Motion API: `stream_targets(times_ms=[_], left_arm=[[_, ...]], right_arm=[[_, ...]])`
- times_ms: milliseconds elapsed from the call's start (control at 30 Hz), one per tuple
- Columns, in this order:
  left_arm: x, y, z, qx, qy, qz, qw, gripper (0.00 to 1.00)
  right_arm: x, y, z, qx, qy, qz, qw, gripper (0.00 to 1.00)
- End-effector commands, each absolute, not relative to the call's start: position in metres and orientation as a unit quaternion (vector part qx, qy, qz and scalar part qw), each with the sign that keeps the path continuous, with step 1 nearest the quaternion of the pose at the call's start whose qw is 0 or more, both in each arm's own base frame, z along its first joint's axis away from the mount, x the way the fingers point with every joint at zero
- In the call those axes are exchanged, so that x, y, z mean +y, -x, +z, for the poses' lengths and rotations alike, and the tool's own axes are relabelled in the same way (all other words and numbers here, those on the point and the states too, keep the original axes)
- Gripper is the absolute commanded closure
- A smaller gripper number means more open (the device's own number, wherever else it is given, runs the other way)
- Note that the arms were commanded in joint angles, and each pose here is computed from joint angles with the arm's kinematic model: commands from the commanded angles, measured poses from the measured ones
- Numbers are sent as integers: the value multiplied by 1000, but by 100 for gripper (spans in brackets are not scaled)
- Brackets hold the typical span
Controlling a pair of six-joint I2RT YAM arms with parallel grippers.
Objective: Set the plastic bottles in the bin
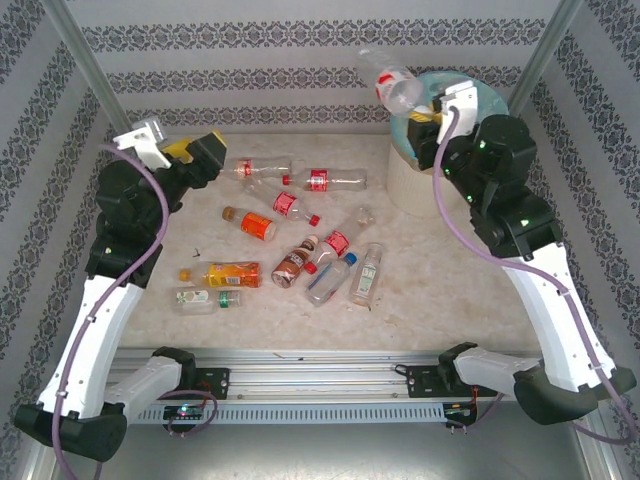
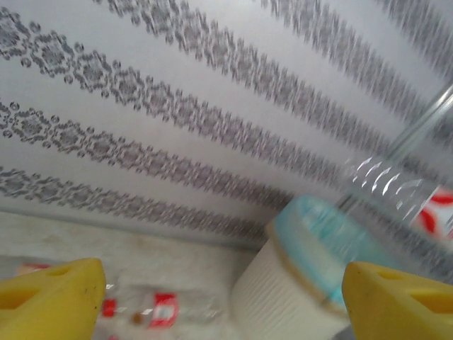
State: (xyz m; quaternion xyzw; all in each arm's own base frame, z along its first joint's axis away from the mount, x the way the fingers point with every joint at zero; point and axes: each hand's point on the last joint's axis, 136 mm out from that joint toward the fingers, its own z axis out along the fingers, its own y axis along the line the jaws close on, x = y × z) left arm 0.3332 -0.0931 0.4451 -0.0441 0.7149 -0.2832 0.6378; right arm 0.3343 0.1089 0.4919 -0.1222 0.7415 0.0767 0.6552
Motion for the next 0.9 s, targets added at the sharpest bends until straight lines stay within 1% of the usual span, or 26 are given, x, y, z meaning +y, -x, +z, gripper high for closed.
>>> stream_targets(times_ms=[0, 100, 200, 300, 467, 600, 700, 867], left_arm=[[-125, -326, 401, 781, -100, -215, 578, 14], [-148, -324, 393, 788, -161, -179, 567, 14], [-169, -324, 391, 784, -197, -172, 563, 12], [-182, -327, 393, 779, -203, -185, 563, 12], [-190, -328, 392, 777, -207, -192, 563, 11], [-187, -328, 387, 782, -206, -181, 559, 10], [-185, -330, 381, 786, -207, -172, 556, 10], [-185, -330, 380, 782, -208, -172, 562, 10]], right_arm=[[73, -334, 470, 800, 52, 63, 595, 100], [52, -342, 462, 826, 18, 44, 561, 100], [38, -351, 460, 840, -1, 24, 542, 100], [26, -363, 455, 853, -15, -3, 522, 100], [16, -385, 427, 885, -17, -44, 463, 100], [20, -403, 406, 904, -15, -21, 426, 100], [25, -417, 386, 924, -18, 1, 383, 100], [30, -439, 358, 943, -12, 9, 333, 100]])
